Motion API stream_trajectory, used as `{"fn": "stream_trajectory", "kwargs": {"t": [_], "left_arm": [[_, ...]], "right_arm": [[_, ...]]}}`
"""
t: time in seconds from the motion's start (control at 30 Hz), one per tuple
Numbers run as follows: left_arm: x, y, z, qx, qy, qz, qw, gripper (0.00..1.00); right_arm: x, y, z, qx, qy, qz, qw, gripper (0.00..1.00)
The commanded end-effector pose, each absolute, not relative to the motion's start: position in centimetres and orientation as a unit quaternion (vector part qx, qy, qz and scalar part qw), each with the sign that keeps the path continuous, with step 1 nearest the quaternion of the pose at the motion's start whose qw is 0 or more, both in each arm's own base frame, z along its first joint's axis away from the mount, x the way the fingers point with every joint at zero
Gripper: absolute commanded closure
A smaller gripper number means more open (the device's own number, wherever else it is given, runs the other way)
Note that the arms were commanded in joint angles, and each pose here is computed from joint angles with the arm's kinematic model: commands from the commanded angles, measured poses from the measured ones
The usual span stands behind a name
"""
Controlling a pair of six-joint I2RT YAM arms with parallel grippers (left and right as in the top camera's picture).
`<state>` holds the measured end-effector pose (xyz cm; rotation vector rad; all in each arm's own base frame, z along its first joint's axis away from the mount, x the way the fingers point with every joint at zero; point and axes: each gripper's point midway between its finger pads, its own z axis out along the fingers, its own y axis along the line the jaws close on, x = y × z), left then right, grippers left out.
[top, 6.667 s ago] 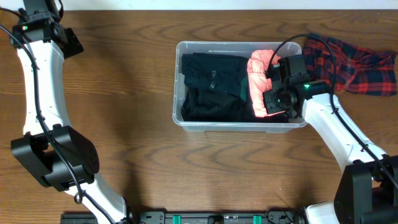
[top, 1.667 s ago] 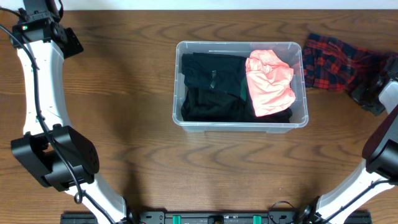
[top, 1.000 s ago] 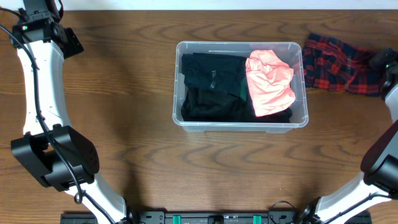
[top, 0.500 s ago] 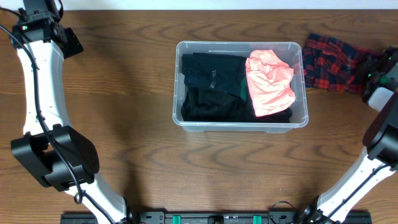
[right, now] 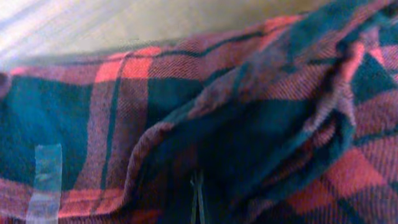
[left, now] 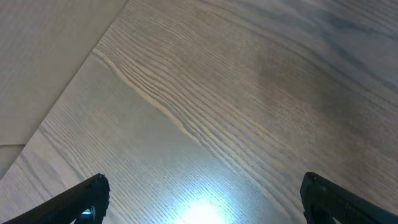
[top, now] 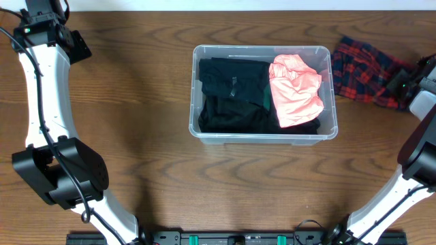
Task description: Pack container
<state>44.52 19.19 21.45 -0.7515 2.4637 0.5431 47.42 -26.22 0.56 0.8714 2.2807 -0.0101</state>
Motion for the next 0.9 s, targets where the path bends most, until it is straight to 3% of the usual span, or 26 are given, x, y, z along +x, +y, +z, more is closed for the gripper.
{"fn": "stream_trajectory", "kwargs": {"t": [0.0,0.33,0.53,0.73,0.87], "left_arm": [[44.4,19.5,21.3,-0.279,0.905,0.206,0.248,0.02],[44.4,19.5,21.3,-0.279,0.905,0.206,0.248,0.02],[44.4,19.5,21.3,-0.279,0.905,0.206,0.248,0.02],[44.4,19.5,21.3,-0.279,0.905,0.206,0.248,0.02],[44.4,19.5,21.3,-0.279,0.905,0.206,0.248,0.02]], "right_arm": [[42.7,-25.2,-4.7,0.366,0.899,-0.029,0.238,0.99],[36.8,-19.6,-7.2,0.371,0.924,0.041,0.080,0.99],[35.7,-16.7,-6.9,0.370,0.922,0.103,0.040,0.99],[36.9,-16.1,-4.7,0.366,0.919,0.134,0.066,0.99],[38.8,-17.4,0.7,0.355,0.917,0.120,0.136,0.99]]}}
